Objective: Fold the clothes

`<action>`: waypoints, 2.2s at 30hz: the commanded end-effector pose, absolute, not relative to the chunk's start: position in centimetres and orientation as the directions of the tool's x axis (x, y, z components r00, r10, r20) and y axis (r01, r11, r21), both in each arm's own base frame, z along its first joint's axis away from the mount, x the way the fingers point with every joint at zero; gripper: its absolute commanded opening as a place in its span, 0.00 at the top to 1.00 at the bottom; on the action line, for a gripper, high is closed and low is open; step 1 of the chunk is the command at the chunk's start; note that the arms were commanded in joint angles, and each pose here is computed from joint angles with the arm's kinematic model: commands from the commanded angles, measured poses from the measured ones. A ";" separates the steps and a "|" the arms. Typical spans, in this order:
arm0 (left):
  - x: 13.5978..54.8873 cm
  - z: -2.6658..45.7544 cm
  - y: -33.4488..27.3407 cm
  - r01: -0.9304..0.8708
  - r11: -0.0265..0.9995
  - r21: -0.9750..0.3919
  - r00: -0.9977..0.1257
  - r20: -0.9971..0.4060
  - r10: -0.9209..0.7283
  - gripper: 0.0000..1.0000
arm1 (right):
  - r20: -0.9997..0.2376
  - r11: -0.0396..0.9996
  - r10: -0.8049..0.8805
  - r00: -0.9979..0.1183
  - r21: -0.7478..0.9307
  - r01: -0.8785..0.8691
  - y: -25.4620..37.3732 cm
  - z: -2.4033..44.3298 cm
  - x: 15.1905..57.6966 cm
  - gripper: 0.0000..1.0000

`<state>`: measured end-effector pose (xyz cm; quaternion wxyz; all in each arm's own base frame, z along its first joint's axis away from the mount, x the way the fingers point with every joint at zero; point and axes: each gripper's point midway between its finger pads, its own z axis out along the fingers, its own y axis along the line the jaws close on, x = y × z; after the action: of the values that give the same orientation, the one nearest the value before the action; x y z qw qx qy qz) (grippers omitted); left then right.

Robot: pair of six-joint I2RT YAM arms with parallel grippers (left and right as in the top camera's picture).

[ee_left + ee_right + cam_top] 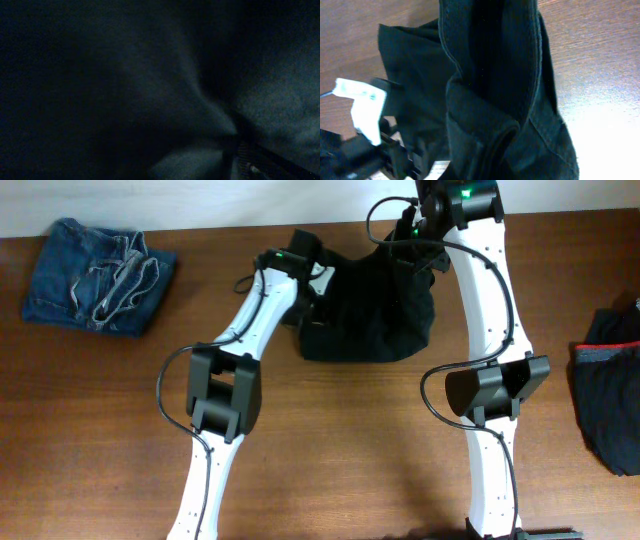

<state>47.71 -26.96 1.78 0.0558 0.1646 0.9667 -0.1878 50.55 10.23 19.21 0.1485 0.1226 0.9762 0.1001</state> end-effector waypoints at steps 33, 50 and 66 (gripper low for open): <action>45.1 8.7 -27.4 0.397 0.887 -0.234 -0.910 -0.228 0.347 0.01 | -0.333 0.946 0.167 -0.928 0.319 0.056 16.7 21.1 50.7 0.89; 47.8 15.6 -17.2 0.200 0.966 -0.164 -0.943 -0.301 0.144 0.01 | -0.333 0.937 0.167 -0.928 0.345 0.045 17.7 21.2 50.7 0.87; 47.8 15.8 -8.2 0.015 0.988 -0.156 -0.973 -0.229 -0.021 0.01 | -0.233 0.960 0.049 -0.971 0.278 -0.018 23.3 12.4 49.7 0.54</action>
<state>47.97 -8.39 14.24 0.1006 0.0028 0.9918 -0.0782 50.65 22.34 16.15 0.1601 0.0116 0.9754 0.1512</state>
